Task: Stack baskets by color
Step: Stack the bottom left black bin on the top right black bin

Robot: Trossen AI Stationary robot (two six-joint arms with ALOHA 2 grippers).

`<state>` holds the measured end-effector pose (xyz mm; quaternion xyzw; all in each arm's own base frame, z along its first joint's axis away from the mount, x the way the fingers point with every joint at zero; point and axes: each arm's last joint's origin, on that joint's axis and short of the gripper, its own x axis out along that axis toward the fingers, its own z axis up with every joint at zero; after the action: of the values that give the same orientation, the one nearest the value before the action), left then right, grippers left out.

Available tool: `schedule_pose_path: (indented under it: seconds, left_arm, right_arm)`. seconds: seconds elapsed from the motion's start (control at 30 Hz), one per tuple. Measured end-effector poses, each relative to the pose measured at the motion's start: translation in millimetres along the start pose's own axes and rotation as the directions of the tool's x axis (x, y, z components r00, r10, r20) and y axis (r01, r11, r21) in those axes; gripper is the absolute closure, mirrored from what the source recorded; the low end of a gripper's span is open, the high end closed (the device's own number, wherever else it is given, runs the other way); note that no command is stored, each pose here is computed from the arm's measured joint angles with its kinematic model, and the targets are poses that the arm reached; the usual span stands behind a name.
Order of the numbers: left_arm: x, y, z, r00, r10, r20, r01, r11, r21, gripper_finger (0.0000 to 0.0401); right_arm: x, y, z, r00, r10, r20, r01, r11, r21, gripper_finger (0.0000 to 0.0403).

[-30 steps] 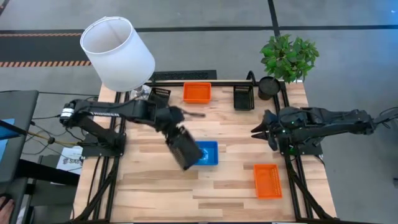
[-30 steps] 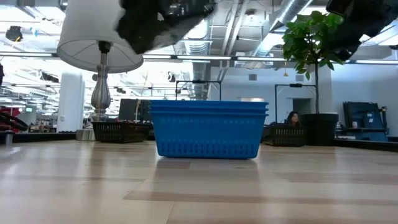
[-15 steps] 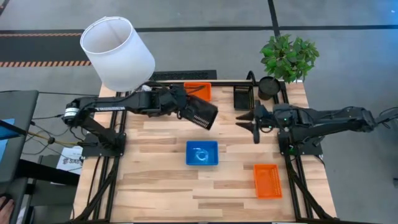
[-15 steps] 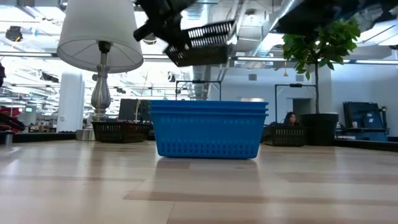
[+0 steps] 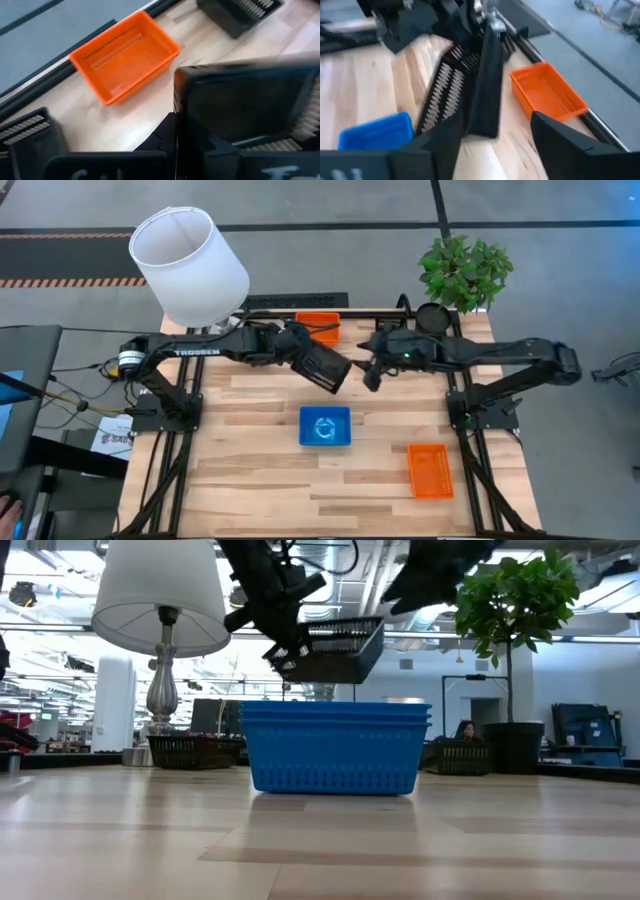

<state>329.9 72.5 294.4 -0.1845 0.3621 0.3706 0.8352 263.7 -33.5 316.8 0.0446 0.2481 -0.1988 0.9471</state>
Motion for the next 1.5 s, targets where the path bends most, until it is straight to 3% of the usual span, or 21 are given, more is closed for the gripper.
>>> schedule_pose_path:
  seconds: [0.23, 0.37, 0.57, 0.73, 0.9, 0.93, 1.03, 1.27, 1.5]
  left_arm:
    - [2, 3, 3, 1.0, 0.008, 0.013, -0.008, 1.0, 0.01, 0.0401]
    - [2, 5, 4, 1.0, 0.003, 0.009, -0.003, 1.0, 0.02, 0.0401]
    - [2, 4, 4, 1.0, -0.02, -0.005, 0.02, 0.999, 0.036, 0.0401]
    - [2, 4, 4, 0.999, -0.03, -0.011, 0.03, 0.998, 0.057, 0.0401]
    - [1, 3, 4, 0.997, -0.072, -0.028, 0.074, 0.992, 0.103, 0.0389]
    - [1, 2, 4, 0.997, -0.079, -0.024, 0.081, 0.991, 0.11, 0.038]
    - [1, 0, 6, 0.993, -0.115, -0.011, 0.116, 0.987, 0.112, 0.0341]
    - [2, 1, 11, 0.984, -0.178, -0.001, 0.177, 0.98, 0.092, 0.0205]
    - [-27, 17, 28, 0.969, -0.206, 0.136, 0.196, 0.977, 0.085, 0.0081]
  right_arm:
    - [39, 11, 17, 0.999, -0.001, -0.05, -0.001, 0.999, -0.051, 0.009]
    - [61, 19, 19, 0.995, -0.005, -0.096, -0.001, 0.998, -0.063, 0.0089]
    - [85, 20, 10, 0.961, -0.109, -0.255, 0.091, 0.992, -0.083, 0.0115]
    - [92, 21, 8, 0.947, -0.138, -0.291, 0.113, 0.988, -0.101, 0.0194]
    - [89, 18, 10, 0.945, -0.14, -0.294, 0.122, 0.989, -0.08, 0.036]
    - [88, 16, 11, 0.947, -0.133, -0.293, 0.115, 0.99, -0.077, 0.0381]
    - [87, 11, 13, 0.949, -0.106, -0.295, 0.097, 0.994, -0.043, 0.039]
    - [92, -13, 14, 0.938, 0.05, -0.344, -0.03, 0.998, 0.064, 0.0399]
    - [91, -37, 3, 0.882, 0.059, -0.468, -0.009, 0.994, 0.107, 0.04]
